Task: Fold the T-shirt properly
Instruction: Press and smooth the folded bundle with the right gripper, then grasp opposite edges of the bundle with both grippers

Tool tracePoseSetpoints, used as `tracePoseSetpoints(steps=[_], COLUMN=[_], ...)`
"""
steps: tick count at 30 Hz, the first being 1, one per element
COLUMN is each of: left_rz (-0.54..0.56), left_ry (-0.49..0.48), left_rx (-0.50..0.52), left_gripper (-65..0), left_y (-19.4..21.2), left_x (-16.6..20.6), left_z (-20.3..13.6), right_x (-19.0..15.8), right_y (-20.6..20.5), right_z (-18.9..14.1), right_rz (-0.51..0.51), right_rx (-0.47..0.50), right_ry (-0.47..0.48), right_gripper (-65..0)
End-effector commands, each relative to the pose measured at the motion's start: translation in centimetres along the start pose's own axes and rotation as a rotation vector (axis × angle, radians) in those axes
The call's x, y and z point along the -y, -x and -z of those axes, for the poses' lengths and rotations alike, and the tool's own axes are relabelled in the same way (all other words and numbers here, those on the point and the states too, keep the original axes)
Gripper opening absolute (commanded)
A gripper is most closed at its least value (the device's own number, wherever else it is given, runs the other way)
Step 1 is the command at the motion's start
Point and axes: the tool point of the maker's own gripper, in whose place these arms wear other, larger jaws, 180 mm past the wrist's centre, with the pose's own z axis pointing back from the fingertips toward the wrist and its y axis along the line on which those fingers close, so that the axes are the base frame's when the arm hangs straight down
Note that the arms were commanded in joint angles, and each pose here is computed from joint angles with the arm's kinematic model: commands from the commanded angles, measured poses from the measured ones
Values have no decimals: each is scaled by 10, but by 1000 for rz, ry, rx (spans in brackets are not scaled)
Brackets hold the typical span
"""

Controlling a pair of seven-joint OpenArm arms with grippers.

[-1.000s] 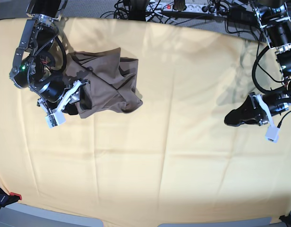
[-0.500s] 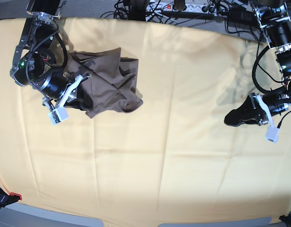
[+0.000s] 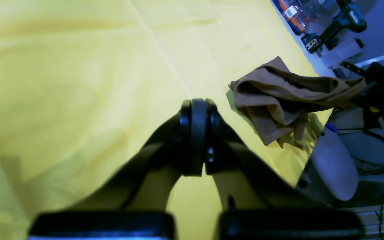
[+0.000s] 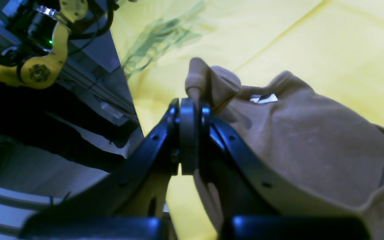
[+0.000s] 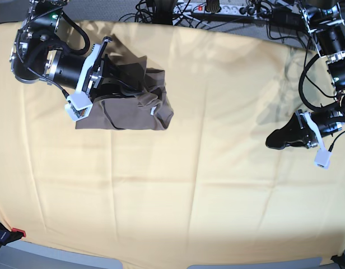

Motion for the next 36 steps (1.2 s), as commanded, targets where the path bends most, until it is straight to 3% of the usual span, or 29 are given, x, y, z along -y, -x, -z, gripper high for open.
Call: tracePoseSetpoints(steps=[1, 7, 15, 19, 20, 22, 26, 30, 32, 35, 36], left_rz=[37, 37, 37, 37, 38, 40, 42, 43, 58, 162, 212], left_ry=[5, 5, 5, 5, 5, 5, 5, 5, 8, 46, 71], left_rx=[39, 39, 39, 39, 39, 41, 42, 40, 22, -34, -62], left_gripper=[-650, -650, -650, -650, -650, -650, -650, -650, -650, -650, -650], left_y=[-18, -18, -18, -18, -19, -20, -20, -20, -19, -17, -15], left_x=[4, 4, 4, 4, 4, 4, 4, 4, 6, 23, 34], left_z=[-6, -6, -6, -6, -6, -6, -6, -6, -5, 4, 10], right_x=[-6, -8, -40, -61, -63, -63, -55, -17, 12, 44, 51], right_y=[-13, -5, 30, 33, 31, 21, -6, -36, -53, -70, -74], right_z=[-2, 7, 45, 58, 60, 61, 58, 39, 24, 0, -7], right_rz=[-25, -32, -84, -110, -121, -154, -267, -351, -368, -391, -395], right_rx=[51, 6, -169, -193, -192, -173, -134, -83, -31, 21, 38], right_ry=[-23, -25, -134, -217, -228, -236, -181, 25, 165, 326, 352], right_gripper=[-650, -650, -650, -306, -252, -230, -231, -251, -369, -650, -650])
